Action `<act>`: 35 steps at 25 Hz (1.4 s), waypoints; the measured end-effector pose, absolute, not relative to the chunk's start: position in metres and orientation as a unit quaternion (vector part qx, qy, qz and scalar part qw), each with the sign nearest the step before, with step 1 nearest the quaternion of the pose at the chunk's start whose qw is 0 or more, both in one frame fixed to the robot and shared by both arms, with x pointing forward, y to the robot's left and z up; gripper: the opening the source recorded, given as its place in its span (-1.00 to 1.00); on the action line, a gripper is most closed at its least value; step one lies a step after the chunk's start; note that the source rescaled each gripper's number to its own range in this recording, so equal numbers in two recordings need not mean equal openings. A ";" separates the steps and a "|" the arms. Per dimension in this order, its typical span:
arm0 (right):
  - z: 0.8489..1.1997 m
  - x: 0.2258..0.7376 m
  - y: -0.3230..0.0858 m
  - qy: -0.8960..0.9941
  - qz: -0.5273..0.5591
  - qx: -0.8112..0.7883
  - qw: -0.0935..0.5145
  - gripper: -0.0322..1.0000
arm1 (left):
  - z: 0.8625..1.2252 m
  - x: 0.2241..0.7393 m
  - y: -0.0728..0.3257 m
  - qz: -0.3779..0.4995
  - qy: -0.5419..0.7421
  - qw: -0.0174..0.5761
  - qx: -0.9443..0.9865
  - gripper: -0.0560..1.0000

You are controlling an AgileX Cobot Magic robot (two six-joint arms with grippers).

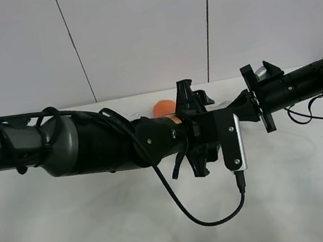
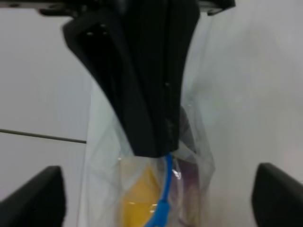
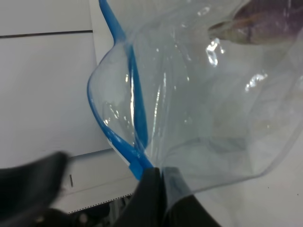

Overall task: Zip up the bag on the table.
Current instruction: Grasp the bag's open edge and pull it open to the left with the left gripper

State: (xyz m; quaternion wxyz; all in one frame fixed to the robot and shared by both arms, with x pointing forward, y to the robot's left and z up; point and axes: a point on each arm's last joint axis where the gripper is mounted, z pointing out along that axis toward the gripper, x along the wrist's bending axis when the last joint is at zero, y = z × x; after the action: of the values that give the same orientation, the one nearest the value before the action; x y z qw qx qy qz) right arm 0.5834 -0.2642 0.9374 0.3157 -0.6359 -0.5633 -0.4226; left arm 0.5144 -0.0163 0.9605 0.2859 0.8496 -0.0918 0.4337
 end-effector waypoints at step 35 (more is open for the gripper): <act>0.937 0.583 -0.264 -0.565 -0.421 -0.636 0.315 -0.93 | 0.951 0.520 -0.017 0.450 -0.069 0.286 0.843 -0.89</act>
State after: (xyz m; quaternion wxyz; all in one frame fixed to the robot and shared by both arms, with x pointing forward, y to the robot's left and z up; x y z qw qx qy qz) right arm 0.5833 -0.2643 0.9372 0.3151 -0.6359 -0.5647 -0.4213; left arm 0.5199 -0.0172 0.9513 0.2858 0.8432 -0.0693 0.4500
